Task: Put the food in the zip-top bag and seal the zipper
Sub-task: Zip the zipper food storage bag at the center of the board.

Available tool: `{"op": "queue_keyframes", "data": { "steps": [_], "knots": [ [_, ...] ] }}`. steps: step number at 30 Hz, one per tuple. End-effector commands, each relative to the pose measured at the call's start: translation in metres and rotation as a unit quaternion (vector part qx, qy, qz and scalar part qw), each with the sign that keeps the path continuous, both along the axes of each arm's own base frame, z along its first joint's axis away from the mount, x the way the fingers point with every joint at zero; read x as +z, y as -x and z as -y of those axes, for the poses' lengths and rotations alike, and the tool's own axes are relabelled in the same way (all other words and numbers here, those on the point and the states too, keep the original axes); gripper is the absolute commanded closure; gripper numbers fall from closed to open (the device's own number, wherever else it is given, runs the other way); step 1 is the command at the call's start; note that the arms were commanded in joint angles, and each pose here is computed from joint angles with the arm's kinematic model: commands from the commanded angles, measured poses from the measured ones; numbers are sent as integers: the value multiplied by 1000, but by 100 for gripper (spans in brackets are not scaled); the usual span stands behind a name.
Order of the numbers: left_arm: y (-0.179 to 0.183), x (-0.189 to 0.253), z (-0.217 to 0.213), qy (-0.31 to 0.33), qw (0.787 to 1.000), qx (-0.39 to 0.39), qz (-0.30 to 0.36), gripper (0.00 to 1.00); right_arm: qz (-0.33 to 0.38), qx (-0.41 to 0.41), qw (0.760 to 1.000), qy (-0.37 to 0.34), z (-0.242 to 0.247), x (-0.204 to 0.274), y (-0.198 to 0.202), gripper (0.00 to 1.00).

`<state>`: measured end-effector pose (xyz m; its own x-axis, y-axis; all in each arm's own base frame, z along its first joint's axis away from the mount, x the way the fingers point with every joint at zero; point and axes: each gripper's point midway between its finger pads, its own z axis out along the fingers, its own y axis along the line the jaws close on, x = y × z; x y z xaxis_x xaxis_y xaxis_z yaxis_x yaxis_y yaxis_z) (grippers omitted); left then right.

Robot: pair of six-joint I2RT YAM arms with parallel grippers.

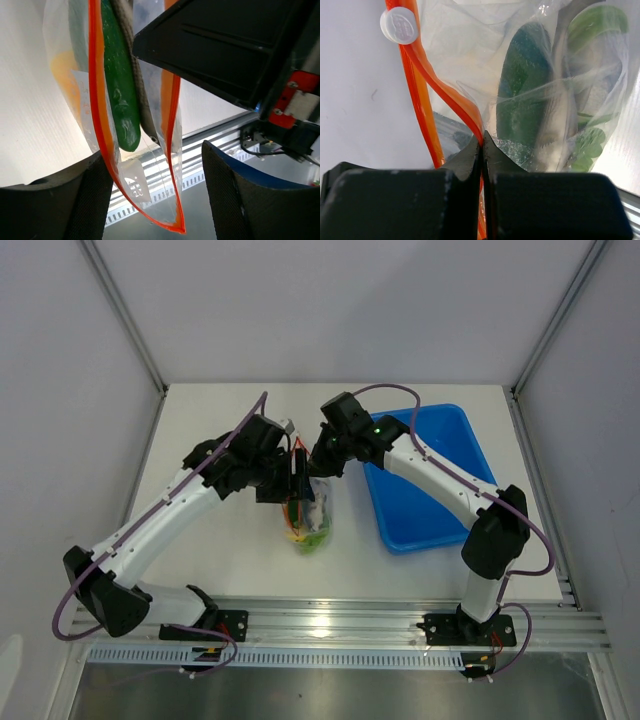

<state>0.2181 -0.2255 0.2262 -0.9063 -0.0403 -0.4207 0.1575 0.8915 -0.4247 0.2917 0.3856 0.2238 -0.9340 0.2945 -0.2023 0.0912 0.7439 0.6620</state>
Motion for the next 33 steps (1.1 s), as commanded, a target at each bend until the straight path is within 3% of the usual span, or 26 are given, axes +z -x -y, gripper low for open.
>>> {"op": "queue_keyframes", "data": {
  "steps": [1,10,20,28,30,33],
  "knots": [
    [-6,9,-4,-27,999,25,18,31,20,-24,999,-35,-2,40,-1,100],
    [-4,-6,5,-37,999,27,1,53,-8,-42,998,-45,-5,41,4,98],
    [-2,-23,7,-48,998,19,-21,100,4,-24,999,-44,-4,45,8,86],
    [8,-24,5,-35,999,-19,-7,100,66,0,998,-13,29,58,-4,54],
    [14,-19,9,-10,999,-47,0,99,116,19,993,5,46,72,-6,51],
    [21,-16,2,-9,998,-58,8,99,179,42,983,26,74,87,-9,35]
  ]
}}
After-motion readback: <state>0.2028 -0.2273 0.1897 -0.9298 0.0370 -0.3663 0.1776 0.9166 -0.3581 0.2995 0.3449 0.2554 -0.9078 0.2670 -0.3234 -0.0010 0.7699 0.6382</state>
